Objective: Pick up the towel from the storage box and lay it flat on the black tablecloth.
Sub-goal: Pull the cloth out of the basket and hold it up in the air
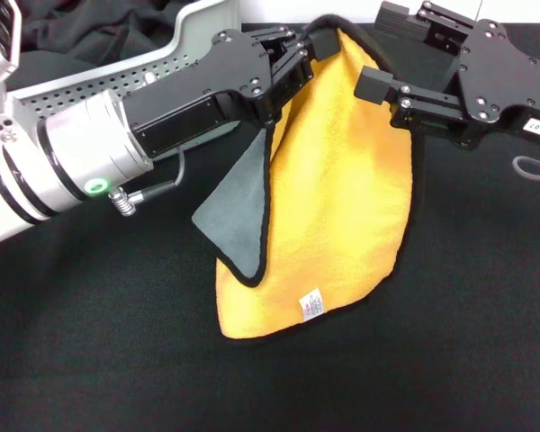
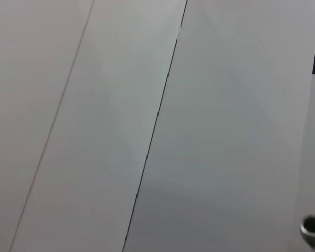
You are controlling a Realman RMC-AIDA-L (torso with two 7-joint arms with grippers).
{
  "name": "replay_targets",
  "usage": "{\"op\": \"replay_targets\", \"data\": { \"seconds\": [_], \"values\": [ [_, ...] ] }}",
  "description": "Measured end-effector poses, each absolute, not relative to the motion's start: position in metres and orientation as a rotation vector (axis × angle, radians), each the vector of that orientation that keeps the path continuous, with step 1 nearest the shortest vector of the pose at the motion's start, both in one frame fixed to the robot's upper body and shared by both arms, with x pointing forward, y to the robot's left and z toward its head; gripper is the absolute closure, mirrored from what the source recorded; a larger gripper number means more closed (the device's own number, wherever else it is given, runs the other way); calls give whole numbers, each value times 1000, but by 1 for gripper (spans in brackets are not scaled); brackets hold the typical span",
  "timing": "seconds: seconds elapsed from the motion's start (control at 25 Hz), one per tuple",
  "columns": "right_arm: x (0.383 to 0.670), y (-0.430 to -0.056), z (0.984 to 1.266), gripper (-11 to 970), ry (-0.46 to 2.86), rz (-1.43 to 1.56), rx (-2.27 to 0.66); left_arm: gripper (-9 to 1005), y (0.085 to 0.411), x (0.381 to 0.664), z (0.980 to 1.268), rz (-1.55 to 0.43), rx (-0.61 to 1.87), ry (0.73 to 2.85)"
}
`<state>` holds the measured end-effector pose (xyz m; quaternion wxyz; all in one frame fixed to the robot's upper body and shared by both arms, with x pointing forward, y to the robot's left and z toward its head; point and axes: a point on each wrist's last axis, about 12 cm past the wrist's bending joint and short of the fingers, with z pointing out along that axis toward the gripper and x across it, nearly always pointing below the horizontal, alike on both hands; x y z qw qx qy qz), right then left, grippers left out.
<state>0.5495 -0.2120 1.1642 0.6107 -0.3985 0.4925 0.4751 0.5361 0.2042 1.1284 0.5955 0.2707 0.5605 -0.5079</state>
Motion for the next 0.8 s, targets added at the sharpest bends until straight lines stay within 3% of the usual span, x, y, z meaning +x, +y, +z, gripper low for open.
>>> {"op": "replay_targets", "data": {
  "seconds": [0.4,0.6,0.8],
  "values": [
    [551,-218,1161,375,1169,1074,-892,926,206,535,1128,-1179,619,1299],
    [552,-217,1162,625,1167,1073,-895,922,204,535,1125,-1183,622,1308],
    [552,-217,1163,697,1164,1070,-897,918,204,534,1120,-1170,623,1314]
  ]
}}
